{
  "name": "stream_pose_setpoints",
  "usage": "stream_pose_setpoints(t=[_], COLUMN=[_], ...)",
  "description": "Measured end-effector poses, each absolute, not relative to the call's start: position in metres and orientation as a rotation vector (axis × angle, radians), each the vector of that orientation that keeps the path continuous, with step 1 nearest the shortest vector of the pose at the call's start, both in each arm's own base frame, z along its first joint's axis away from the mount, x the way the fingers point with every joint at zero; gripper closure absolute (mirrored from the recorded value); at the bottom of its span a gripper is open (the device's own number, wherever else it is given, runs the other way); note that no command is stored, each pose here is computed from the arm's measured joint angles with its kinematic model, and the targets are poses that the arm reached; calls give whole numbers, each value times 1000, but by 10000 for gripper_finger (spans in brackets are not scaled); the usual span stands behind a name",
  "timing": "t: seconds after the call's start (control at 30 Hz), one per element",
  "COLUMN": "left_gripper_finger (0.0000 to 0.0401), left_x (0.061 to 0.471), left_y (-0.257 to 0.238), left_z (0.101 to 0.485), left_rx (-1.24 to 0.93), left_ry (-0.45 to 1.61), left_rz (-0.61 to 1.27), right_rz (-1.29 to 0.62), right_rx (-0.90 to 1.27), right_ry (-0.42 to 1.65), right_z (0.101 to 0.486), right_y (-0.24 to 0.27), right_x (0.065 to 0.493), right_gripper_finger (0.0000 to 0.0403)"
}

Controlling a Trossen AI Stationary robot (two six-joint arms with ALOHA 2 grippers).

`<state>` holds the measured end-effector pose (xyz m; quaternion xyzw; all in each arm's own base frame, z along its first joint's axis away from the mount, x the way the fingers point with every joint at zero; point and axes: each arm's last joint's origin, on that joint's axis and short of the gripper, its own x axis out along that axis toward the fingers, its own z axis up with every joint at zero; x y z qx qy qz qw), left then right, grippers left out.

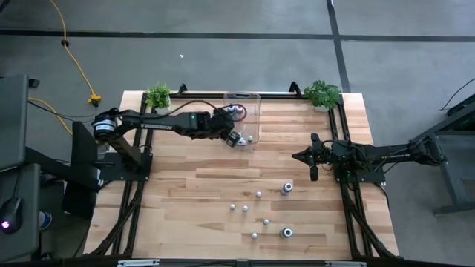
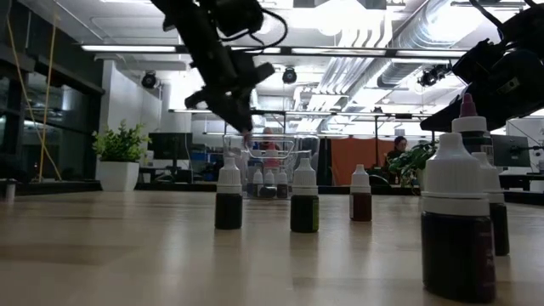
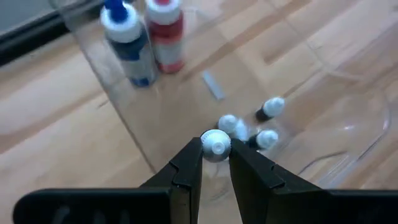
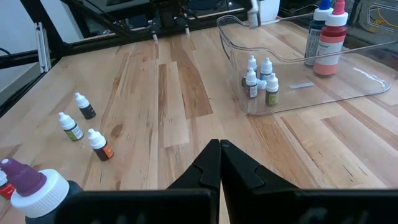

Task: Pick & Place food coloring
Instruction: Put the small orange food coloring into the transparent bin

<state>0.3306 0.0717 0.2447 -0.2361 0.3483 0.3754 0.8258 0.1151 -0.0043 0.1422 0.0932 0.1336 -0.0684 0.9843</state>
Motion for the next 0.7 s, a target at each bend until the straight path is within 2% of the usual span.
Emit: stream_pose_setpoints(t=[0.4, 0.7], left_gripper_finger=[332, 332], left_x=[340, 340], left_y=[72, 72], left_z=[218, 217], left_rx=[-368, -315], left_ry=[898, 926], left_rz=[704, 660], right_rz=[-138, -138], right_rx=[187, 187], right_ry=[269, 269], right_z=[142, 142], right_y=[-4, -4], right_x=[115, 115], right_gripper_finger=[402, 402])
